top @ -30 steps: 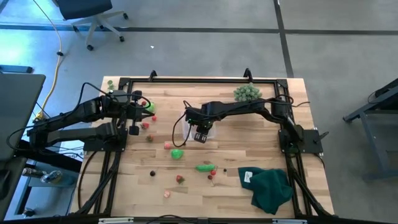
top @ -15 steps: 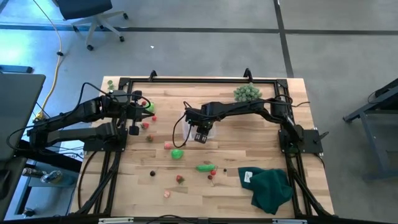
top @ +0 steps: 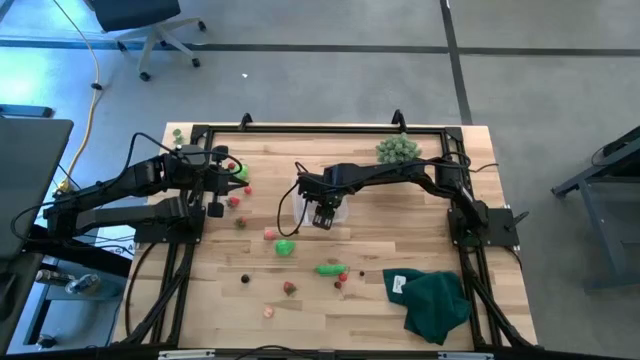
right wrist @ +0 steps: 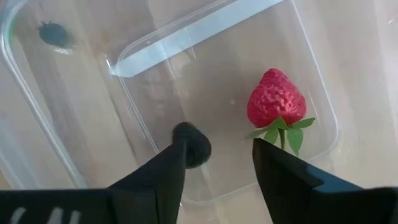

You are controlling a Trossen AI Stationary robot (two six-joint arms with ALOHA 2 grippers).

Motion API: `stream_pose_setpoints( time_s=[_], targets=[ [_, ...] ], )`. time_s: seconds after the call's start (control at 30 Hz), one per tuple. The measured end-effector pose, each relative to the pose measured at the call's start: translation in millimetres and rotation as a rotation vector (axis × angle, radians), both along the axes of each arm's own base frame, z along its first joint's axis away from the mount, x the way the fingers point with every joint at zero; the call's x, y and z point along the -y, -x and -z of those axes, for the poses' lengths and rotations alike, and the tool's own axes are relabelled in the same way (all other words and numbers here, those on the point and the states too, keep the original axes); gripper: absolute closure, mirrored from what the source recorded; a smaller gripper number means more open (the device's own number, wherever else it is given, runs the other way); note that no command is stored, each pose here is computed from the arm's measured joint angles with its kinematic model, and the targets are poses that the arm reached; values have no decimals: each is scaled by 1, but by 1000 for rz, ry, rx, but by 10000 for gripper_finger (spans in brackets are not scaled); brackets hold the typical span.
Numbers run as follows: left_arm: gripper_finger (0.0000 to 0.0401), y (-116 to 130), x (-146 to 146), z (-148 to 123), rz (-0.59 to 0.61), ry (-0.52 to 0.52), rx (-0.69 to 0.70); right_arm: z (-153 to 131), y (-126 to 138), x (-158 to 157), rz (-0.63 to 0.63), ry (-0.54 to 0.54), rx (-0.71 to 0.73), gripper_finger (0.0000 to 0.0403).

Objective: Pick and placing Produce into tupperware
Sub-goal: Put the green pea pod into the transparent bin

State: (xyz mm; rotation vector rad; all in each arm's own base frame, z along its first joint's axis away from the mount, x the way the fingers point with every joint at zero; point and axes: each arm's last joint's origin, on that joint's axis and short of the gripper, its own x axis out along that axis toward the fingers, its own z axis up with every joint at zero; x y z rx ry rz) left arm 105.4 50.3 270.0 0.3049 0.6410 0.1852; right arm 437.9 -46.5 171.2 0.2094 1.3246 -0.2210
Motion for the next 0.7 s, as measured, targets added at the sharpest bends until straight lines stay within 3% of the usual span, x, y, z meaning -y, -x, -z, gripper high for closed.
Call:
stream_pose_setpoints(
  time_s=[0.23,0.43,0.53,0.7],
  targets=[
    [400,0,0,0,1,0,0,-17,-2,-4,-6,16,-13,222],
    [400,0,0,0,1,0,0,-50,-4,-19,-29,105,2,222],
    [400,0,0,0,0,0,0,-71,4,-33,-35,146,43,222],
    [400,0,0,0,0,0,0,-94,31,-55,70,181,92,222]
  ],
)
